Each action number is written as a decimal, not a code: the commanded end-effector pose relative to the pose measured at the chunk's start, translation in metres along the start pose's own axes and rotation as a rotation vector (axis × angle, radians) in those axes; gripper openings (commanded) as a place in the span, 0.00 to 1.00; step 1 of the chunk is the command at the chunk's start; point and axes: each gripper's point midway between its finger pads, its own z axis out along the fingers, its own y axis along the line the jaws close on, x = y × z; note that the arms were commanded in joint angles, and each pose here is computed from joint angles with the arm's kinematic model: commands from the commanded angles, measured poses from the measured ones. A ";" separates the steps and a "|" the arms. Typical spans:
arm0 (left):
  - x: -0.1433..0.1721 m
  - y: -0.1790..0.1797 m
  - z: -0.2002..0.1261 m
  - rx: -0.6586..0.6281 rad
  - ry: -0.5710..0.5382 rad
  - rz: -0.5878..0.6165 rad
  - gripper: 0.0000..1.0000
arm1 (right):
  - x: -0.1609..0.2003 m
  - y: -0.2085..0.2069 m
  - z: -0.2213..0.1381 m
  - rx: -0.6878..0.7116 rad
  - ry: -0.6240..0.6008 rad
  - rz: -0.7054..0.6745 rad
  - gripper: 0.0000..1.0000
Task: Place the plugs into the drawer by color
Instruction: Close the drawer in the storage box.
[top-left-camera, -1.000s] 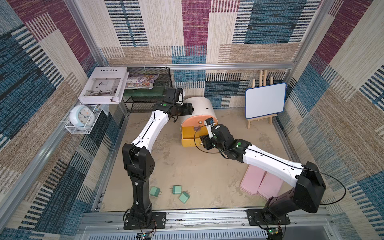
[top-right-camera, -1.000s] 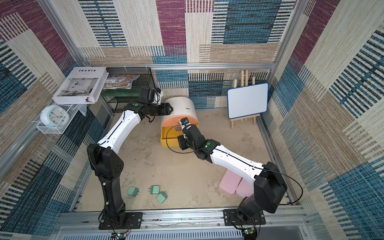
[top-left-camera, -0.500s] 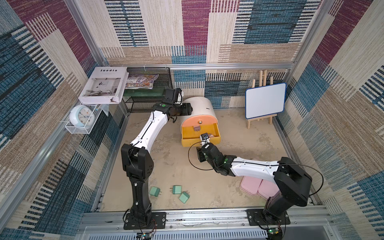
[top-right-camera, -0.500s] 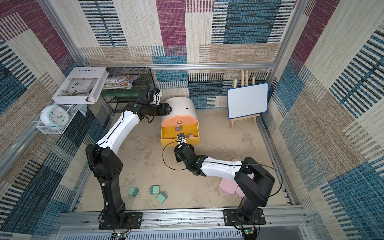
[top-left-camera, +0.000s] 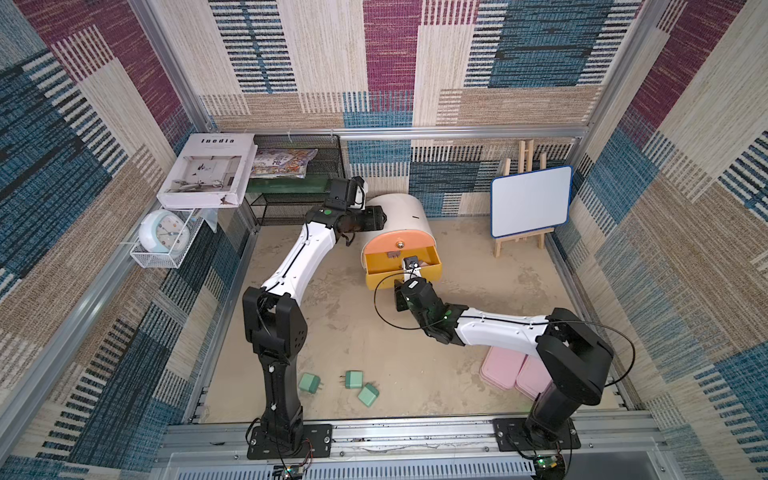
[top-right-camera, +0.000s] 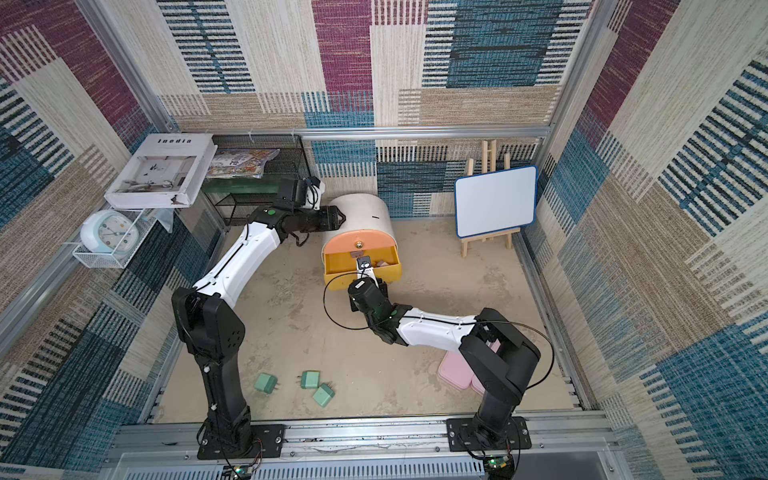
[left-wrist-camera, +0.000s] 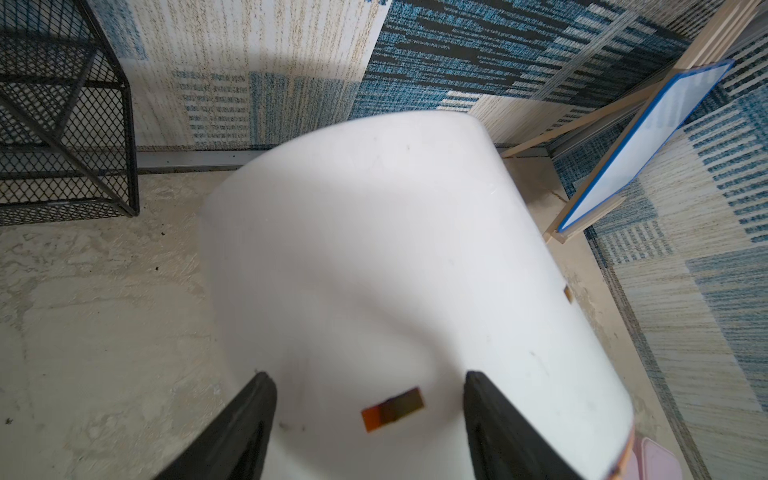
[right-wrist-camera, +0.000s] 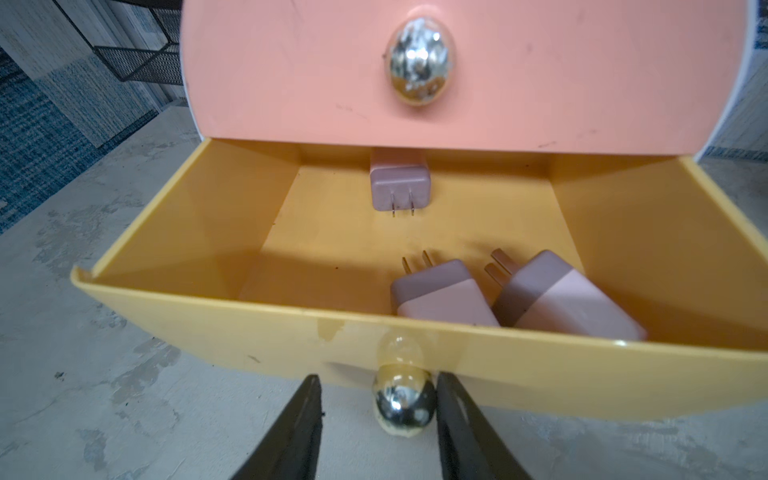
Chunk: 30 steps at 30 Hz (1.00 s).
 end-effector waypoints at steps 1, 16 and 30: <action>0.032 0.010 0.004 -0.032 0.121 -0.018 0.74 | -0.019 0.002 0.004 -0.006 -0.058 0.030 0.48; 0.033 0.009 0.003 -0.027 0.119 -0.022 0.74 | -0.046 0.014 0.036 -0.077 -0.129 0.091 0.47; 0.034 0.009 0.001 -0.028 0.117 -0.022 0.74 | -0.054 0.005 0.053 -0.074 -0.188 0.088 0.42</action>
